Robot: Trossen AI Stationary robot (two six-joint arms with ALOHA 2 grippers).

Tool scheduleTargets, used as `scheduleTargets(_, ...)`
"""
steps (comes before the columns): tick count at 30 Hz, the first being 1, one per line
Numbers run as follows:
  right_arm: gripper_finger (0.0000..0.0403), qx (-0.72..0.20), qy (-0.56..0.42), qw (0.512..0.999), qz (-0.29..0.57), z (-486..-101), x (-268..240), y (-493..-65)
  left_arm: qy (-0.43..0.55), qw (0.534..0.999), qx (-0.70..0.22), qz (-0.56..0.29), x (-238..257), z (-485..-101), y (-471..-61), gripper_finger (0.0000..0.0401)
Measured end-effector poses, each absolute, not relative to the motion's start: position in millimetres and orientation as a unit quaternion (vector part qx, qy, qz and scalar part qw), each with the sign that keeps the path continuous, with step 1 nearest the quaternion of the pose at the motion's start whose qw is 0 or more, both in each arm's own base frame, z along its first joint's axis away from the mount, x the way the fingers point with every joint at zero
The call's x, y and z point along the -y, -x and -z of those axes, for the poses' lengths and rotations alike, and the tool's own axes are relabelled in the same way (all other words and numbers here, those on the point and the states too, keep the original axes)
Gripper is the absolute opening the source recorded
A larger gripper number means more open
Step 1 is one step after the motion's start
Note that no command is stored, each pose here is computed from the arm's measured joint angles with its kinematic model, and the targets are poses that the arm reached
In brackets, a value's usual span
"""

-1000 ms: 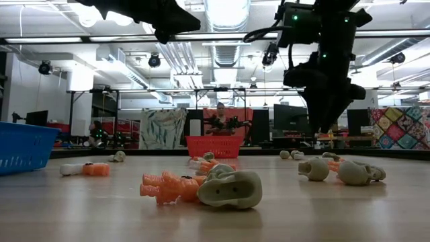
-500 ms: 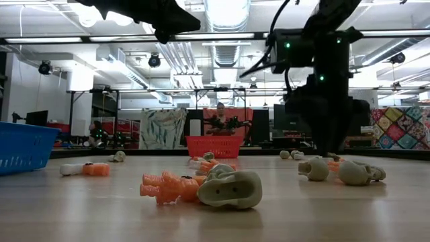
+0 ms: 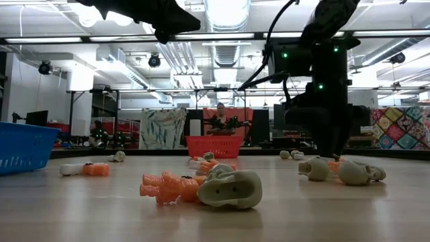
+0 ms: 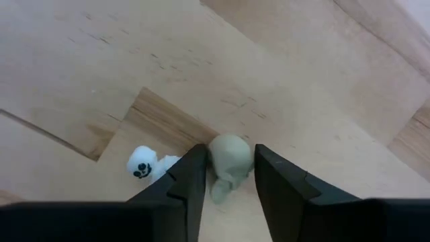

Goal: Sort Halloween decoration
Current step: Put the gray skull toy into the black bin

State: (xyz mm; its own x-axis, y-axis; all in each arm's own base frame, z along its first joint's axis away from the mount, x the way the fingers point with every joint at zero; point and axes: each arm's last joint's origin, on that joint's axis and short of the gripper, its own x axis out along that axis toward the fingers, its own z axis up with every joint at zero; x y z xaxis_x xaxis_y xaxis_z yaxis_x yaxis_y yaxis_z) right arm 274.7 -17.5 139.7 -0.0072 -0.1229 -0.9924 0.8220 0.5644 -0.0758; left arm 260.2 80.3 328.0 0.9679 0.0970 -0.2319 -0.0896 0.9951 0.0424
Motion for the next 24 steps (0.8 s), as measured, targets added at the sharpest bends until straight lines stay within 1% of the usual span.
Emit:
scheduleTargets(5,0.0080,-0.609,-0.284,0.646,0.363,-139.9,17.5,-274.8,-0.015,0.992,-0.118,-0.047,-80.3,-327.6,-260.3,0.0054)
scheduleTargets(8,0.0070,-0.609,-0.283,0.646,0.363,-139.9,18.0,-274.8,-0.015,0.992,-0.119,-0.047,-80.4,-327.4,-260.4,0.0054)
scheduleTargets(16,0.0080,-0.605,-0.283,0.650,0.363,-143.7,18.2,-273.9,-0.010,0.990,-0.131,-0.046,-82.0,-320.9,-265.9,0.0054)
scheduleTargets(24,0.0070,-0.596,-0.269,0.664,0.363,-158.2,19.7,-274.2,-0.010,0.991,-0.129,-0.045,-82.9,-319.2,-268.8,0.0054)
